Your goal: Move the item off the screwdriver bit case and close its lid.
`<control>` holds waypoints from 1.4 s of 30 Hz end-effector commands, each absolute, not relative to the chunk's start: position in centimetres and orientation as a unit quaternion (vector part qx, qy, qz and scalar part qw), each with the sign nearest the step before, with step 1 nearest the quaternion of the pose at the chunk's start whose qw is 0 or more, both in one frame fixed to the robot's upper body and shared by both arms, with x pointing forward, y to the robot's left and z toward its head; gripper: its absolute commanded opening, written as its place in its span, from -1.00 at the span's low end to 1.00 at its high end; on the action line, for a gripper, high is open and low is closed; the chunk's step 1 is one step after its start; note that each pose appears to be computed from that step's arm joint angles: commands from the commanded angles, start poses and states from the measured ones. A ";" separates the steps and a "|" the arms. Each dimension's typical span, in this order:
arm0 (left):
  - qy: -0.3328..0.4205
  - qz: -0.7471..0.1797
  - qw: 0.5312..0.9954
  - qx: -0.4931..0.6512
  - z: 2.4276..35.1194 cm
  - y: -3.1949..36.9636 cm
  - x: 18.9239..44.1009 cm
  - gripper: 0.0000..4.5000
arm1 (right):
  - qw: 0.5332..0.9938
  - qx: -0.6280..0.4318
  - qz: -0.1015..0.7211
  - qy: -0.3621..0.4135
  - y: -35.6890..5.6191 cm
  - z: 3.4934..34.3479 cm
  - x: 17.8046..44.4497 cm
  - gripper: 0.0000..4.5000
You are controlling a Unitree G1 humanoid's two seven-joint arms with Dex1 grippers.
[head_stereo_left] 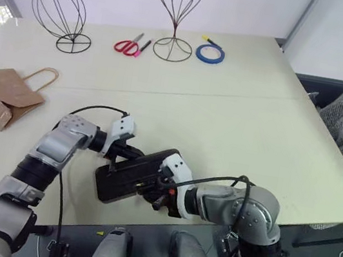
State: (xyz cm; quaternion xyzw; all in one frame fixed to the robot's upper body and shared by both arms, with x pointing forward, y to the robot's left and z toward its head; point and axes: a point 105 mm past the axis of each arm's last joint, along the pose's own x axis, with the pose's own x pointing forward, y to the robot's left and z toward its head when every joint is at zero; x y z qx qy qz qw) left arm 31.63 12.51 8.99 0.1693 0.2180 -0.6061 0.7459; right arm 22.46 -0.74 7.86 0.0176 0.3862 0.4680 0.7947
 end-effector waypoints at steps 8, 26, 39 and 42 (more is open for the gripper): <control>0.237 -0.669 0.685 0.160 6.6 9.8 28.9 -1.00 | 0.850 0.007 0.434 0.300 0.1 11.1 24.6 -0.99; 0.186 -0.655 0.712 0.171 7.5 6.7 33.8 -1.00 | 0.851 0.001 0.450 0.268 2.5 12.5 25.6 -0.99; 0.124 -0.563 0.803 0.151 12.5 11.4 37.2 -1.00 | 0.796 -0.059 0.535 0.278 -0.9 13.7 24.5 -0.99; 0.109 -0.540 0.822 0.144 13.6 12.5 37.3 -1.00 | 0.780 -0.075 0.560 0.270 -1.8 14.3 24.0 -0.99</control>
